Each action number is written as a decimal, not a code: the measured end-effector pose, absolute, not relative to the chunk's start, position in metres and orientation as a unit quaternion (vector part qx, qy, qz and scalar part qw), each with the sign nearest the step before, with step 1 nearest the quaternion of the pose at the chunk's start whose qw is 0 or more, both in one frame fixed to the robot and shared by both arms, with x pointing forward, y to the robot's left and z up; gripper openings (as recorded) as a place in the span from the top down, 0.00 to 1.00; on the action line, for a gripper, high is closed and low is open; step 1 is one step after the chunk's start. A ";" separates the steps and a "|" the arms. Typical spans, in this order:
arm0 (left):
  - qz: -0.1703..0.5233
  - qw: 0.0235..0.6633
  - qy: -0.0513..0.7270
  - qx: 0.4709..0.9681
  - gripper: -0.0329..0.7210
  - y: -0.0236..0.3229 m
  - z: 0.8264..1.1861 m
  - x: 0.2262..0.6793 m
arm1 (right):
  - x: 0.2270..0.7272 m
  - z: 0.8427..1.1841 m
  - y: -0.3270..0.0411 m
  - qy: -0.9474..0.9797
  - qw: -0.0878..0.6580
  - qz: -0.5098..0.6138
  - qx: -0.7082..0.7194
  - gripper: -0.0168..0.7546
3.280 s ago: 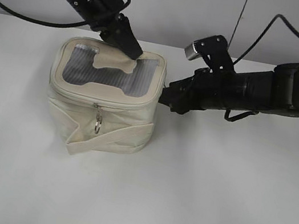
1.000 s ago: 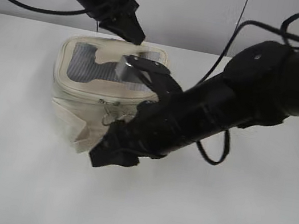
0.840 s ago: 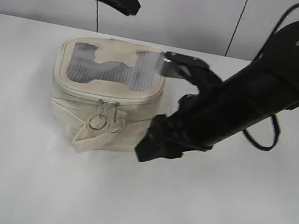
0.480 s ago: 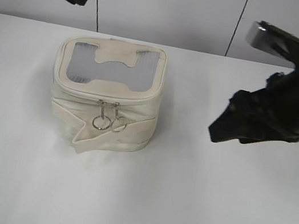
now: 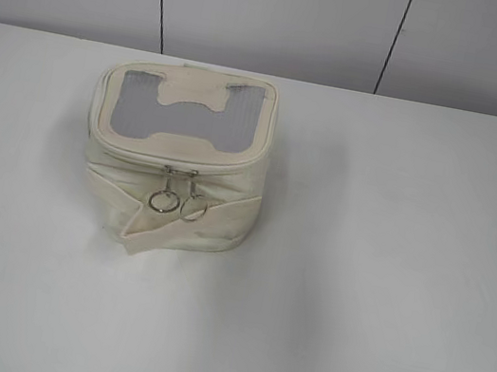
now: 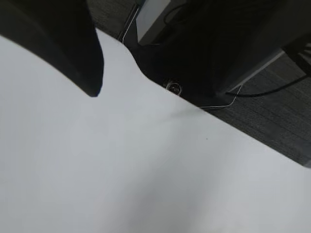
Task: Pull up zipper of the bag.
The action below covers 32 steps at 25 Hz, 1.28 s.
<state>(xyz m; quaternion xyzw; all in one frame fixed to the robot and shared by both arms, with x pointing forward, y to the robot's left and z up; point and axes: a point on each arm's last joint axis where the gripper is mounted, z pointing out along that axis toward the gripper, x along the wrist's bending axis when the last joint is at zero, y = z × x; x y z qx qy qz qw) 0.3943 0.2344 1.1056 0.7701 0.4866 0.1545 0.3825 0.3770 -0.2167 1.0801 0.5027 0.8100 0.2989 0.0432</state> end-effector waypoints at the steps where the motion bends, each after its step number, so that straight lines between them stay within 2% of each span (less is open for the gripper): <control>1: 0.162 0.390 0.489 0.763 0.55 0.241 1.109 0.373 | 0.362 1.083 -0.223 0.810 0.053 0.305 0.499 0.27; 4: 0.197 0.403 0.492 0.746 0.52 0.262 1.114 0.309 | 0.320 1.085 -0.244 0.810 0.092 0.313 0.486 0.21; 7: 0.239 0.410 0.490 0.731 0.51 0.282 1.112 0.257 | 0.285 1.081 -0.263 0.802 0.146 0.338 0.470 0.20; 12: 0.307 0.432 0.476 0.702 0.51 0.303 1.094 0.206 | 0.239 1.066 -0.285 0.763 0.219 0.410 0.449 0.20; 18: 0.302 0.421 0.483 0.706 0.51 0.300 1.065 0.219 | 0.223 1.056 -0.297 0.724 0.260 0.438 0.465 0.21; 32: 0.323 0.438 0.477 0.691 0.51 0.299 1.063 0.227 | 0.232 1.053 -0.297 0.706 0.280 0.449 0.471 0.22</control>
